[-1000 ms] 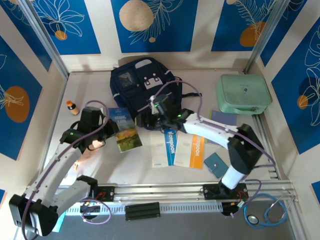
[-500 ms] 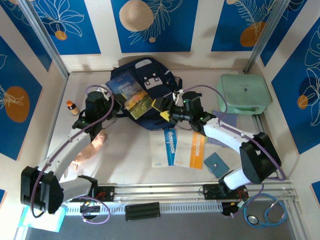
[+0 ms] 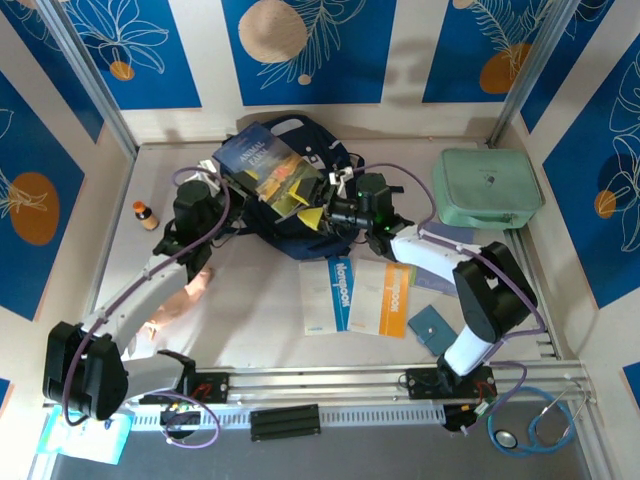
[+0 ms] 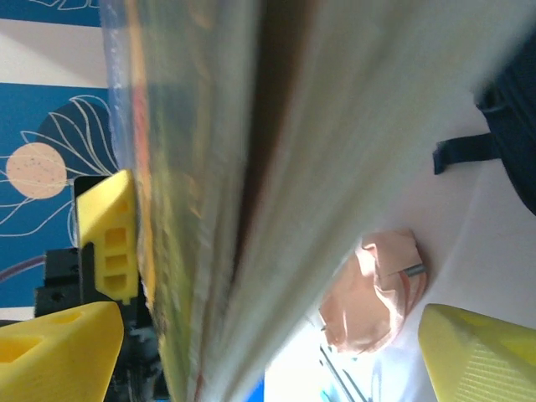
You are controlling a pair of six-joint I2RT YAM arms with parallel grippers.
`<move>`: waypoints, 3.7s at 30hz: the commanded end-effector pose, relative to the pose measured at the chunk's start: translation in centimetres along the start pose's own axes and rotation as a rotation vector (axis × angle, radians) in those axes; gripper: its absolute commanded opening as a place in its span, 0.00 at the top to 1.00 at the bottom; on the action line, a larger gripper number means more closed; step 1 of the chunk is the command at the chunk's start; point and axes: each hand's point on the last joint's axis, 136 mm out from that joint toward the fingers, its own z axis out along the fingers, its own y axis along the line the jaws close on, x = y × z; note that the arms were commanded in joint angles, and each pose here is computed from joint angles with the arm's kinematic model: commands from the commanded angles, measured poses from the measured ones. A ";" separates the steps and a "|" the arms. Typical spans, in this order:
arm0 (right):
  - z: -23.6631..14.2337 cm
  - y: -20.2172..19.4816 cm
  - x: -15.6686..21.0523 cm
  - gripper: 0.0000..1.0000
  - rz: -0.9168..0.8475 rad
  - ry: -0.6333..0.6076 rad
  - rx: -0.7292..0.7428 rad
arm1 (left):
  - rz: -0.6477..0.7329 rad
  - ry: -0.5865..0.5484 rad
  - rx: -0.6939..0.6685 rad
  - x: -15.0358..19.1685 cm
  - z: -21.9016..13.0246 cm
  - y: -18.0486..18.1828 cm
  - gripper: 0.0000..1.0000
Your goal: Pack books, pencil case, and school supplies into a backpack
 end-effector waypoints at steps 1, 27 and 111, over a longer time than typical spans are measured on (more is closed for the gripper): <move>0.4 2.4 -1.0 0.14 -0.018 -0.009 -0.073 | -0.006 -0.047 0.124 -0.9 -0.9 -3.4 1.00; -0.8 1.2 -2.2 0.93 -0.093 -0.196 0.004 | 0.087 -0.023 -0.085 0.2 -2.2 0.8 0.62; -20.7 -4.8 -1.2 1.00 -0.176 -0.451 0.456 | 1.380 0.448 -0.262 9.0 10.8 -6.8 1.00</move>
